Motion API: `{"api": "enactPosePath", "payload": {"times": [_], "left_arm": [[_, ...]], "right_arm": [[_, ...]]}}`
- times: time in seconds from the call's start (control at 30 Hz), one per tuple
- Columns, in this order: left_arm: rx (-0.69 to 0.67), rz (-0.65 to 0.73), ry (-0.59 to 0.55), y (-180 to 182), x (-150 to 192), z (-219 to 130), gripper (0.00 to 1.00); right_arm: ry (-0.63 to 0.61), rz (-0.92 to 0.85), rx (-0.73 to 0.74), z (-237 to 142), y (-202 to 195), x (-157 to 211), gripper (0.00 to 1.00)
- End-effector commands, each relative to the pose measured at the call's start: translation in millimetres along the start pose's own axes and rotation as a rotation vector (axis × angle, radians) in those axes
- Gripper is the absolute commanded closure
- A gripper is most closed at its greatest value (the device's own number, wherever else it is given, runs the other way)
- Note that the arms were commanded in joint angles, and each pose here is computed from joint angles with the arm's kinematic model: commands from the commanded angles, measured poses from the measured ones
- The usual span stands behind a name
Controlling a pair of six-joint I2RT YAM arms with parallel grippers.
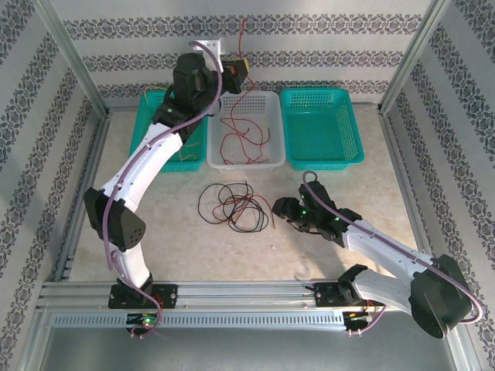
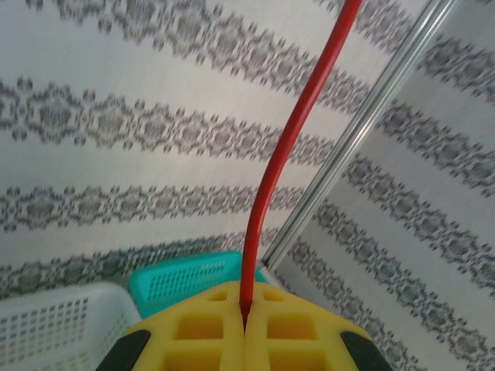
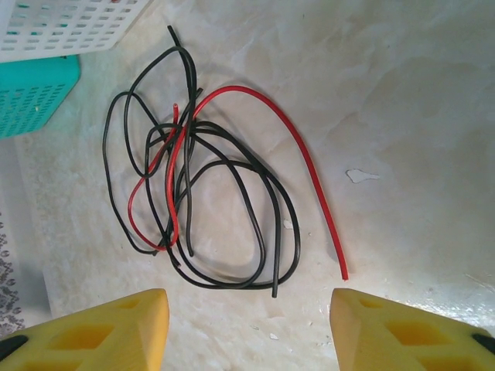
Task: Untangle the cables
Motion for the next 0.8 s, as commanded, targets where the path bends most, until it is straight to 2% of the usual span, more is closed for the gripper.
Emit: {"api": "enactPosePath", "payload": {"times": [0.0,0.03,0.1,0.13,0.17,0.27,0.47,0.67,0.77], "left_arm": [[-0.101,-0.025,0.097,34,22,17,0.97],[-0.113,-0.034,0.131,41,30,22,0.83],[-0.139,-0.051,0.21,52,47,30,0.46],[-0.146,-0.059,0.252,56,54,33,0.34],[-0.152,-0.063,0.28,59,60,35,0.29],[-0.168,-0.086,0.328,62,69,34,0.23],[-0.176,-0.089,0.319,52,63,3,0.19],[-0.155,-0.133,0.305,39,71,-59,0.22],[-0.152,-0.158,0.305,41,88,-99,0.22]], "right_arm": [[-0.029,-0.028,0.019,-8,2,-7,0.42],[-0.031,-0.032,0.019,-10,3,-8,0.42],[-0.035,-0.039,0.016,-12,5,-9,0.42],[-0.037,-0.044,0.014,-14,6,-10,0.42],[-0.039,-0.048,0.014,-15,7,-11,0.42],[-0.041,-0.067,0.018,-17,9,-12,0.42],[-0.033,-0.107,0.037,-19,17,-19,0.42],[-0.018,-0.183,0.07,-15,32,-25,0.4],[-0.003,-0.225,0.085,-9,41,-26,0.4]]}}
Point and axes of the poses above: each hand's point on the last joint's axis, 136 mm out from that joint toward the fingers, its own z axis out along the fingers, its own y axis along the line the jaws close on, x = y × z, the point moved 5 cm from there along -z, back along the fingers, and after that the axes turned 13 degrees about -z, right-handed, at the moved point
